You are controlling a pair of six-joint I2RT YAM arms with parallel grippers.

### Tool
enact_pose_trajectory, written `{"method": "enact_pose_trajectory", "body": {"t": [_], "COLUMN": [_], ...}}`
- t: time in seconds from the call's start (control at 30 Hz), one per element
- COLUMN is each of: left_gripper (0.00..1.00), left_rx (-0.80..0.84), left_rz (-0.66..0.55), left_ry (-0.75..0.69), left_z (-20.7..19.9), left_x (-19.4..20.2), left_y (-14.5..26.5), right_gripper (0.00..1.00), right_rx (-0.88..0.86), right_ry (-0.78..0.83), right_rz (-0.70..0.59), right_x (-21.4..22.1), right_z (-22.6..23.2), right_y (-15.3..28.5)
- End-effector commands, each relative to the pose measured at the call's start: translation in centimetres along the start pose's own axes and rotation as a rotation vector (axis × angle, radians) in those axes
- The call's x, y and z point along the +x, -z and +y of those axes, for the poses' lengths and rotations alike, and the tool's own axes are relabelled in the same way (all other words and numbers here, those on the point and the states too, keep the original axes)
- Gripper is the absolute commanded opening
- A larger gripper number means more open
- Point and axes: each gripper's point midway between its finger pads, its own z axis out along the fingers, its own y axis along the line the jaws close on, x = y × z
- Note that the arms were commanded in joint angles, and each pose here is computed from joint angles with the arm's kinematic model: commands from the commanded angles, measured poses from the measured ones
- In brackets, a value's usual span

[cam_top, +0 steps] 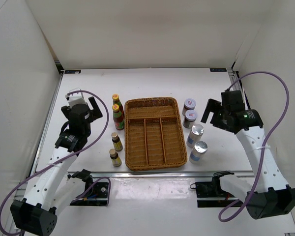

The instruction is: Organize the condiment bottles

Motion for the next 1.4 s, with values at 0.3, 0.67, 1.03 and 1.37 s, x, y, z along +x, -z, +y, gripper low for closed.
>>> {"method": "enact_pose_trajectory", "body": {"t": [0.3, 0.67, 1.03, 1.37], "left_gripper": [1.0, 1.0, 1.0, 1.0], "left_rx": [0.005, -0.004, -0.013, -0.024], "left_rz": [-0.036, -0.038, -0.041, -0.036], "left_ry": [0.029, 0.029, 0.03, 0.025], "left_z": [-0.1, 0.1, 0.2, 0.5], "left_x": [-0.8, -0.7, -0.7, -0.4], "left_y": [0.2, 0.1, 0.1, 0.0], "right_gripper": [1.0, 1.0, 0.98, 0.59], "right_rx": [-0.07, -0.04, 0.039, 0.004], "right_ry": [-0.057, 0.031, 0.098, 0.107], "right_rz": [0.097, 0.135, 0.138, 0.153], "right_x": [5.3, 5.8, 5.2, 5.6], "right_z": [1.8, 3.0, 2.9, 3.5], "right_y": [0.7, -2.1, -5.7, -6.0]}}
